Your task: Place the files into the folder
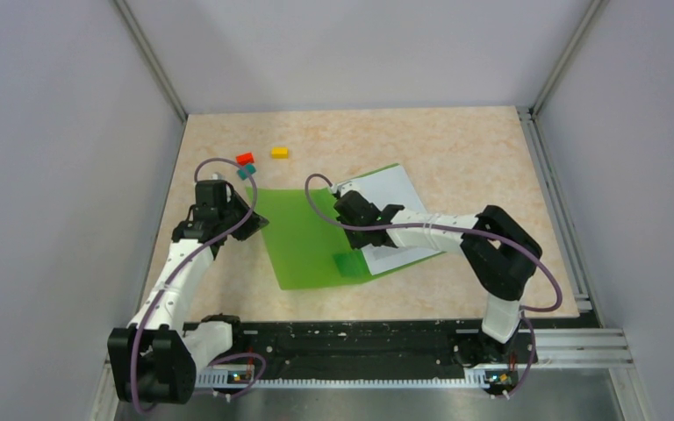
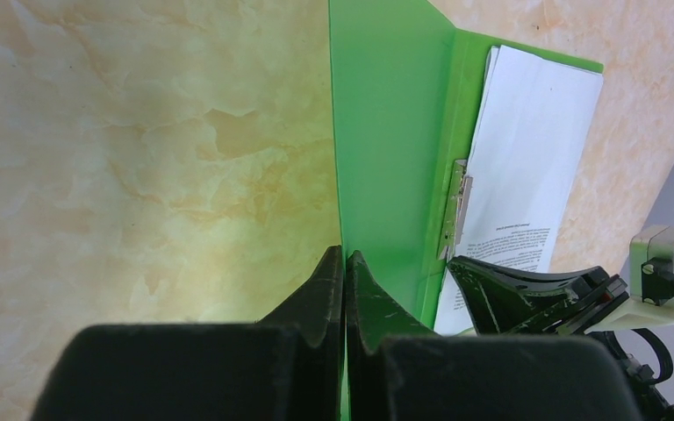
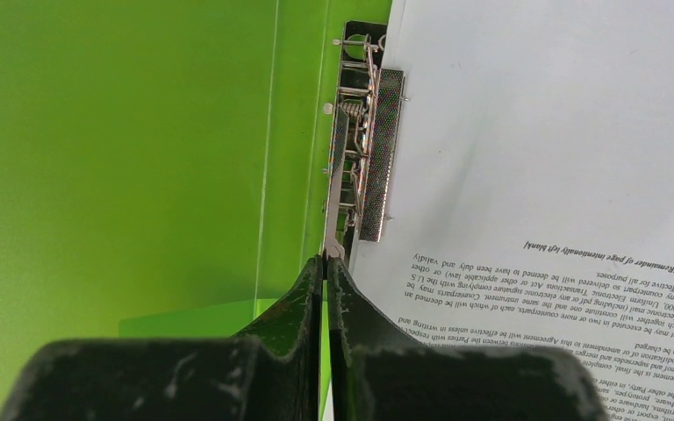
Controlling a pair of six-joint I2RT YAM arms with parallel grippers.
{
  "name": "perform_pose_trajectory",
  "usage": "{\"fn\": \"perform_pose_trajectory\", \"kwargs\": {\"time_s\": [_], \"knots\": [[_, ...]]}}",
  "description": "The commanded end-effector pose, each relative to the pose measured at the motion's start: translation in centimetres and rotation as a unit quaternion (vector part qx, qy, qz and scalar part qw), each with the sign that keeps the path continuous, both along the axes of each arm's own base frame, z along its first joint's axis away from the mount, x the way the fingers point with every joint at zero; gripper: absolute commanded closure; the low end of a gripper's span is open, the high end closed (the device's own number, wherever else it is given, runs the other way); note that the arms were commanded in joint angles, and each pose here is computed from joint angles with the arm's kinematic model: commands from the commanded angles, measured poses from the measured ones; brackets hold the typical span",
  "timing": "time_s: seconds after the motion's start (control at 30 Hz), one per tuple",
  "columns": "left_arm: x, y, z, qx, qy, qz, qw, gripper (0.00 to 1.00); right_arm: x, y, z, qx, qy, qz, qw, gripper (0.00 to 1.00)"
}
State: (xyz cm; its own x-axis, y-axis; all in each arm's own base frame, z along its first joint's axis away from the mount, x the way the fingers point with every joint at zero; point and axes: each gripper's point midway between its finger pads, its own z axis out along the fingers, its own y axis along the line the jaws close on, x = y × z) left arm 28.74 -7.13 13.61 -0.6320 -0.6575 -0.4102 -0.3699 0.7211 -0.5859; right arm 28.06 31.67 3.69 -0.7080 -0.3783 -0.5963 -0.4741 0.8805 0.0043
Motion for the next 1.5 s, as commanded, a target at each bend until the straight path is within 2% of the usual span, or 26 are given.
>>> {"fn": "perform_pose_trajectory", "kwargs": {"time_s": [0.0, 1.07, 1.47], "knots": [[0.4, 1.2, -0.2, 0.024, -0.002, 0.02, 1.0, 1.0, -1.4, -6.2, -2.7, -0.103, 0.043, -0.036, 0.993, 1.0], [-0.6, 1.3, -2.6, 0.036, 0.027, 0.005, 0.999, 1.0, -0.5, -5.5, -1.3, -0.08, 0.041, -0.046, 0.995, 1.0], [-1.0, 1.8, -3.1, 0.059, 0.031, -0.006, 0.998, 1.0, 0.0, -5.2, -0.2, -0.072, 0.038, -0.048, 0.995, 1.0]]}}
